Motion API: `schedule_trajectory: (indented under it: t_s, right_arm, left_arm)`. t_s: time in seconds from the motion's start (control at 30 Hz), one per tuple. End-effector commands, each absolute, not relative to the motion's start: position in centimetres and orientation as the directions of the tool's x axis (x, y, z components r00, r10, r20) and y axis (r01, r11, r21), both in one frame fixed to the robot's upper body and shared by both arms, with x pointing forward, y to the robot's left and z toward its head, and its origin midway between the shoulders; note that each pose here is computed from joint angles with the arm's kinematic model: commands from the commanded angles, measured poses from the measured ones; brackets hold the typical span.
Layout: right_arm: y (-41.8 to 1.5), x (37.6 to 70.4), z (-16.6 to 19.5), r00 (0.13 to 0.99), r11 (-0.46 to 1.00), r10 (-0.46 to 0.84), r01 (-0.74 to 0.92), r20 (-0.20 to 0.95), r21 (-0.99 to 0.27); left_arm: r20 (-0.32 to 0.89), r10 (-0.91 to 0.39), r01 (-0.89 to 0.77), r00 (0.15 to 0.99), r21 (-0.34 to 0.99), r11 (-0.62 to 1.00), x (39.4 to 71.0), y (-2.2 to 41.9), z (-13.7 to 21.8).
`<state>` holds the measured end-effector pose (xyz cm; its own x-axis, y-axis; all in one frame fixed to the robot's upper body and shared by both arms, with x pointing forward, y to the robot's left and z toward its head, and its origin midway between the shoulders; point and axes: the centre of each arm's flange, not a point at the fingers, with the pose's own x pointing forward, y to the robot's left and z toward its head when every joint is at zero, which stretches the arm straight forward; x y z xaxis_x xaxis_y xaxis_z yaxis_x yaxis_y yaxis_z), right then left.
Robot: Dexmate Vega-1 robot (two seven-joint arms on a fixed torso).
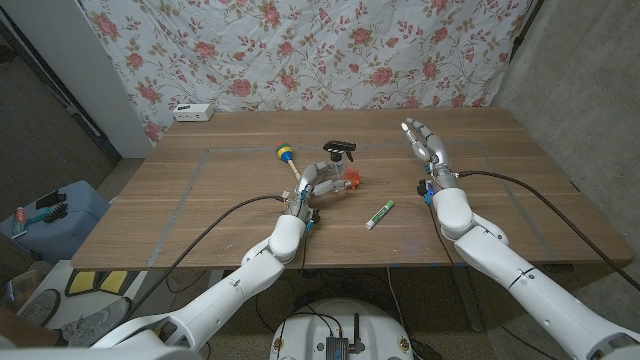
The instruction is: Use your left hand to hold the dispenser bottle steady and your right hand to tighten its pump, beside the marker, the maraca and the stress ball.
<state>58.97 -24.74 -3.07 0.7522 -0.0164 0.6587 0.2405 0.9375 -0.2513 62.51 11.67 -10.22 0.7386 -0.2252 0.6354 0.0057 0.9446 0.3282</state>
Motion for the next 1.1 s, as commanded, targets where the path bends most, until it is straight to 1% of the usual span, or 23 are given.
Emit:
schedule_trajectory:
  t_s: [0.03,0.43,1.1]
  right_arm:
    - [-25.0,59.5,-4.0,0.756,0.964,-0.007,0.18,0.655,-0.197]
    - [-24.8,59.7,-4.4,0.757,0.968,-0.015,0.173,0.654,-0.179]
    - [-24.9,59.7,-5.0,0.758,0.97,-0.036,0.182,0.651,-0.159]
  left_arm:
    - [0.622,-0.226,0.018,0.75,0.321,0.947,62.6,11.9,-10.7]
    - [0.612,-0.24,0.033,0.753,0.329,0.944,62.5,12.0,-10.7]
    - [0.62,-0.232,0.008,0.75,0.342,0.94,62.0,12.2,-9.7]
